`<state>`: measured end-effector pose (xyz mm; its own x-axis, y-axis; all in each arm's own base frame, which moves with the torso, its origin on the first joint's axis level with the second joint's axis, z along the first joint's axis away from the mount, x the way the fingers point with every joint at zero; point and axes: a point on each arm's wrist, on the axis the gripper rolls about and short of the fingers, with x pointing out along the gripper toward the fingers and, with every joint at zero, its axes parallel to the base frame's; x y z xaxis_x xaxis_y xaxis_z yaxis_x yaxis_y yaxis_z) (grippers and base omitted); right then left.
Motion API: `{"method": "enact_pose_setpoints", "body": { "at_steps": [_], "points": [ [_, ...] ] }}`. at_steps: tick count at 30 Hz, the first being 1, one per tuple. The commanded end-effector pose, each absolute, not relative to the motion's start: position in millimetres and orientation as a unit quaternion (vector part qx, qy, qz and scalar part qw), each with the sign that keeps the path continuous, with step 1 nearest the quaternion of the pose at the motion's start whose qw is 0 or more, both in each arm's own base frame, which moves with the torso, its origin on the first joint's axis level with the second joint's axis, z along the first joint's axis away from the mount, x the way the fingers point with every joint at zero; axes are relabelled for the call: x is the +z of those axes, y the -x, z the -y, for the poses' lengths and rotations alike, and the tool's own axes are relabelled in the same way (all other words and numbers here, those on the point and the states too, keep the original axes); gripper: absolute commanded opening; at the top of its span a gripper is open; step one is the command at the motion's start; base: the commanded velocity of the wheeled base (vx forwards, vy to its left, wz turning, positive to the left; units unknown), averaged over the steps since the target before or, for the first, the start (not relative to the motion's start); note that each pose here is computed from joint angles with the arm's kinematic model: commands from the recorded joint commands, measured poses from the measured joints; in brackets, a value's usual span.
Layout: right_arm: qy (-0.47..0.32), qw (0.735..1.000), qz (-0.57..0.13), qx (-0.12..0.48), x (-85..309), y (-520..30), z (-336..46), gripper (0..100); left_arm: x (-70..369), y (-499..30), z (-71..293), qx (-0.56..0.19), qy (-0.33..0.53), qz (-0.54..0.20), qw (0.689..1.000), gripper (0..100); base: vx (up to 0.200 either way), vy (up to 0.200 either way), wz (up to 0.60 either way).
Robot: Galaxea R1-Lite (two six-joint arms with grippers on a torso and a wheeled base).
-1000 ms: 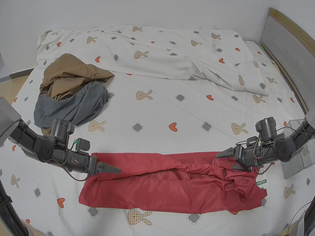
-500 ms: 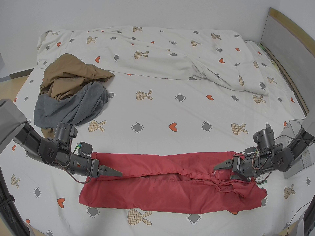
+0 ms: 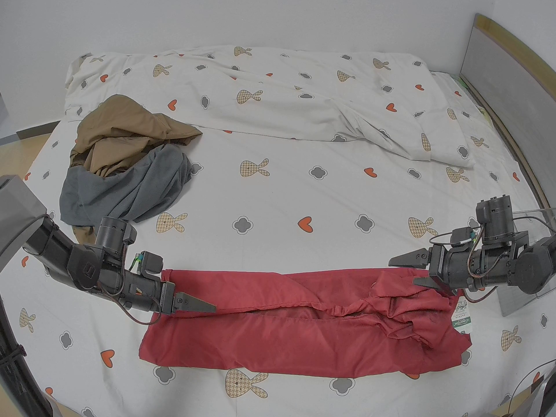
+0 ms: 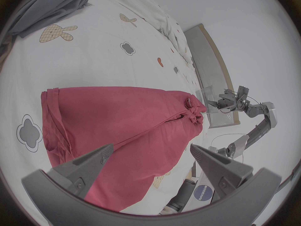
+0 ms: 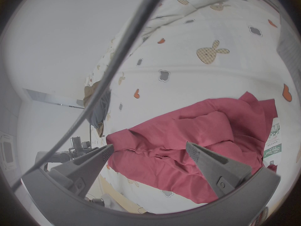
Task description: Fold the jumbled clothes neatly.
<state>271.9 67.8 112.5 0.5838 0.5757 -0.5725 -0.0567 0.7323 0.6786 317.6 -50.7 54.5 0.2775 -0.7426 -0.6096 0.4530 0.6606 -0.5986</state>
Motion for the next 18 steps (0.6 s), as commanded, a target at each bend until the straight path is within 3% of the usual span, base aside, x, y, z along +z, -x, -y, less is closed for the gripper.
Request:
{"method": "enact_pose_setpoints", "body": {
  "at_steps": [1,18],
  "points": [
    [-0.308,0.841,-0.391,0.211,129.6,-264.2,-71.7,100,55.8,-316.9,50.7,-0.382,0.155,-0.463,0.785,100,0.000,0.000,0.00],
    [-0.293,0.812,-0.459,0.209,77.9,-305.6,-102.1,100,49.9,-324.1,49.4,-0.378,0.158,-0.466,0.784,100,0.000,0.000,0.00]
  ]
}}
